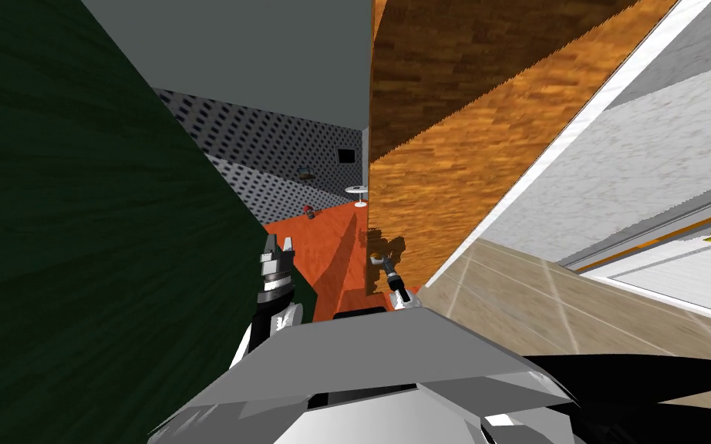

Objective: Push the door open

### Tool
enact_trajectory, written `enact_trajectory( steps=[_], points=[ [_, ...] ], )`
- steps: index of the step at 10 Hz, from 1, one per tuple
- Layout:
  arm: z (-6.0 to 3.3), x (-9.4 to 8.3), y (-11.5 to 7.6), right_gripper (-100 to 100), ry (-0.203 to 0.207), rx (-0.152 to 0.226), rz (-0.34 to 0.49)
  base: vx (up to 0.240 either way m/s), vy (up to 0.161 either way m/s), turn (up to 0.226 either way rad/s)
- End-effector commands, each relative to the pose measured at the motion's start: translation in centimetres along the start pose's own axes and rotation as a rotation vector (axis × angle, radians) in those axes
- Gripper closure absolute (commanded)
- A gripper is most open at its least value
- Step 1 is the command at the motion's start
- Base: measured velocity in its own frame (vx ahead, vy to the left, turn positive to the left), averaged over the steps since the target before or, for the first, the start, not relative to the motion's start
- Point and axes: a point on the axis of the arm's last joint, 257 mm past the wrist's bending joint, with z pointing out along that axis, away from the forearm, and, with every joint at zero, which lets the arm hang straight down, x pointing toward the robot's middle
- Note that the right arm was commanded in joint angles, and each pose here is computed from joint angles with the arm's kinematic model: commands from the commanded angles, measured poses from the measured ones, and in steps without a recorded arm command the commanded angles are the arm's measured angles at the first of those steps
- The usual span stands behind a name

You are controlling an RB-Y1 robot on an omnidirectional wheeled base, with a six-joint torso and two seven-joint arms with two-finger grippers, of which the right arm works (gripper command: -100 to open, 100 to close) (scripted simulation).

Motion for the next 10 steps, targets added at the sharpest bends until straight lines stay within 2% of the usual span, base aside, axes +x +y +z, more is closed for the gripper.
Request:
enact_trajectory(
  steps=[1, 5, 7, 10],
  points=[
    [0.24, -0.5, 0.4, 100, -0.022, -0.009, 0.01, 0.165, 0.137, -0.091],
    [0.3, -1.5, 0.4, 100, -0.063, -0.009, 0.037, 0.158, 0.111, -0.07],
    [0.08, -3.8, 0.5, 100, -0.094, -0.011, 0.007, 0.093, 0.021, -0.06],
    [0.06, -4.6, 0.6, 100, -0.122, -0.013, -0.007, 0.177, 0.041, -0.074]
  ],
)
